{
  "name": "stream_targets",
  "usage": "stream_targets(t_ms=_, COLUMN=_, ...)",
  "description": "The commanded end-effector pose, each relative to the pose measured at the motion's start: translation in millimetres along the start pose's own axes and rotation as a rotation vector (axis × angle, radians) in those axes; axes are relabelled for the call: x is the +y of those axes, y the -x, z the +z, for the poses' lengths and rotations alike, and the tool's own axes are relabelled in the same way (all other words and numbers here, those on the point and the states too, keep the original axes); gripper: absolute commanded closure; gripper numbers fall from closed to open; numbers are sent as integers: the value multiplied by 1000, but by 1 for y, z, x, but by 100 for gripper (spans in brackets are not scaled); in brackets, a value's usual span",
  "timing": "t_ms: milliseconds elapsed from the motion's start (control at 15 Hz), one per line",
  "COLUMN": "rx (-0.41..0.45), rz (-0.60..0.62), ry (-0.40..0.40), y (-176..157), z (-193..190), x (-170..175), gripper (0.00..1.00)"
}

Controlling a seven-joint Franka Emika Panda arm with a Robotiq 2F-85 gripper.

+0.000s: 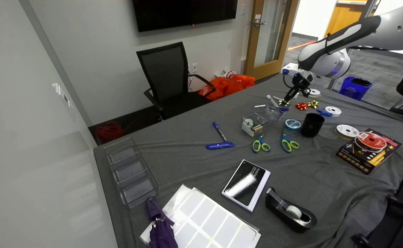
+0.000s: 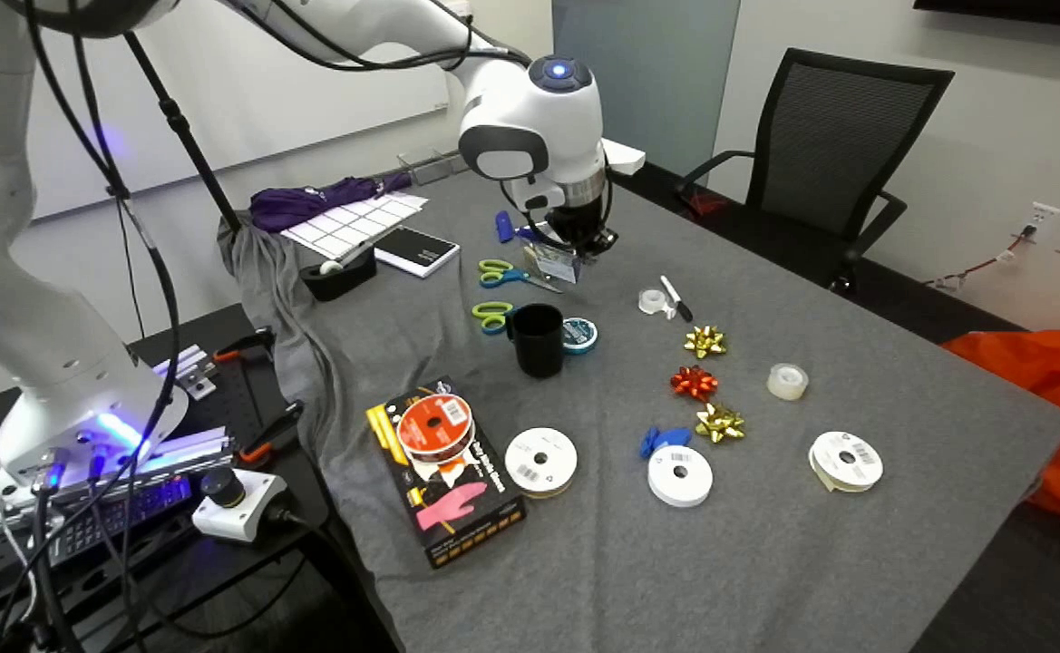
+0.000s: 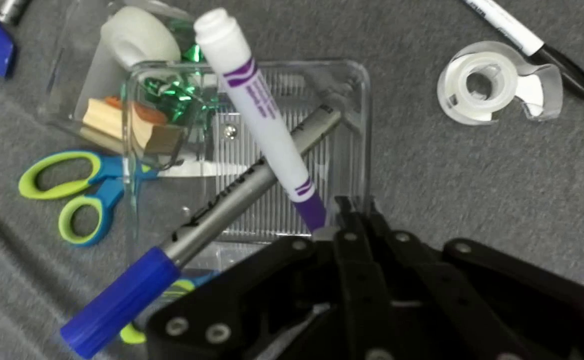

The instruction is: Remove the markers from the black cup, put them inside the clear bowl on the right and move it to the front

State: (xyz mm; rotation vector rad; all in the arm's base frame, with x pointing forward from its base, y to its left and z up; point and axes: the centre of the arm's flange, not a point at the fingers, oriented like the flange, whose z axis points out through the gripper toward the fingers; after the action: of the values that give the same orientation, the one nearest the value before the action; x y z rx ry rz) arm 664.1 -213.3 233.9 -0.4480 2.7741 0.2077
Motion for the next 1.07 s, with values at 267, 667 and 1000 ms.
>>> stream_targets(t_ms=267, rx=67, rz=-177, ry=89, y=-88, z=-41, x=78, gripper=99)
stream_targets(t_ms=667, rx=129, rz=-317, ry=147, y=-145, z=-26, x=121, gripper=99)
stream_targets(t_ms=1000, rx=165, rz=-402, ry=153, y=-184, z=-8, x=130, gripper=99)
